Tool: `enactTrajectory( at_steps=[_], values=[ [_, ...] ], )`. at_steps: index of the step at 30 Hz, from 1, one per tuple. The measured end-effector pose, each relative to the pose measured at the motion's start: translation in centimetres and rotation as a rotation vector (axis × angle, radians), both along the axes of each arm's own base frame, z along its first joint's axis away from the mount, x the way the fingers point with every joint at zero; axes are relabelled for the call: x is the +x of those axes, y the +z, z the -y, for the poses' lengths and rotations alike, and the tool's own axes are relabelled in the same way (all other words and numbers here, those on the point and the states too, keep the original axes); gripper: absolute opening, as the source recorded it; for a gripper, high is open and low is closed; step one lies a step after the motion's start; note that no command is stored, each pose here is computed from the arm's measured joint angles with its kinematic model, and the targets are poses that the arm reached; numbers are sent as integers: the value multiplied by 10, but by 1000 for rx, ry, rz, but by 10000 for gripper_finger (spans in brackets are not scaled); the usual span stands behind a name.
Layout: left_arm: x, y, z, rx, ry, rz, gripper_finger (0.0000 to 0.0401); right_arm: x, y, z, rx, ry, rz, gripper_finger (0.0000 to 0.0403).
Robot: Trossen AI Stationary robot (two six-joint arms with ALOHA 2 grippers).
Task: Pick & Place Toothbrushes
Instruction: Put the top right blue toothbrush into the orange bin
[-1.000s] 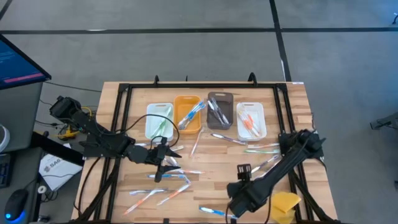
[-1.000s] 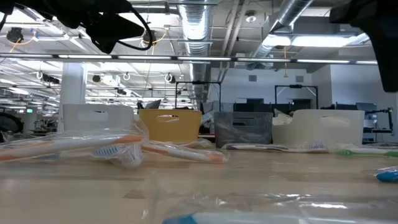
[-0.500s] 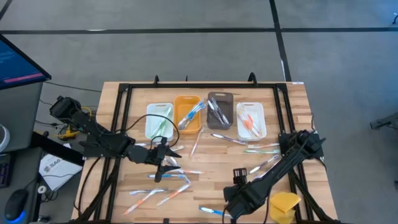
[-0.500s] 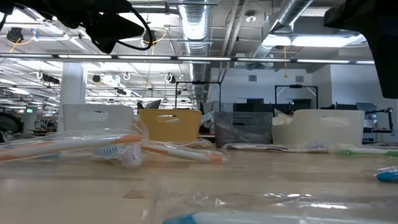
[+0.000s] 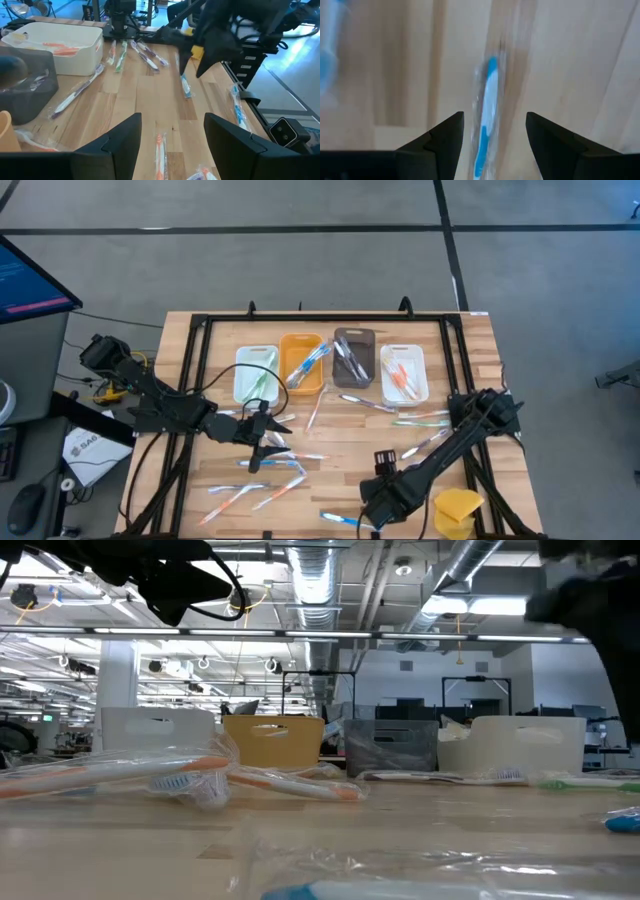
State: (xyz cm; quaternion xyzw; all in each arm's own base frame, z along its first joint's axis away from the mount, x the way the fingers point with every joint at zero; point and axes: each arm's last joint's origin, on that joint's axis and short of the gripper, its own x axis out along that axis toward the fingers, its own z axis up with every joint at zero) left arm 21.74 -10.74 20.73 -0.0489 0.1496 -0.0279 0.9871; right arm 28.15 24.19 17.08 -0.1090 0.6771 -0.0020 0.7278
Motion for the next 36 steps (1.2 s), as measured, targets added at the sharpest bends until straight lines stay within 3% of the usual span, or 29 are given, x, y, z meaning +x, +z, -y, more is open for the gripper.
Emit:
enactTrajectory(
  at_steps=[13, 19, 24, 29, 36],
  values=[
    [0, 0, 0, 0, 0, 0, 209, -3, -43, 24, 111, -58, -45, 209],
    [0, 0, 0, 0, 0, 0, 209, 0, -50, 35, 128, -142, -30, 209],
    [0, 0, 0, 0, 0, 0, 209, 4, -50, 40, 142, -140, -46, 204],
    [0, 0, 0, 0, 0, 0, 209, 7, -50, 45, 161, -164, -67, 162],
    [0, 0, 0, 0, 0, 0, 209, 8, -51, 50, 154, -181, -79, 50]
  ],
)
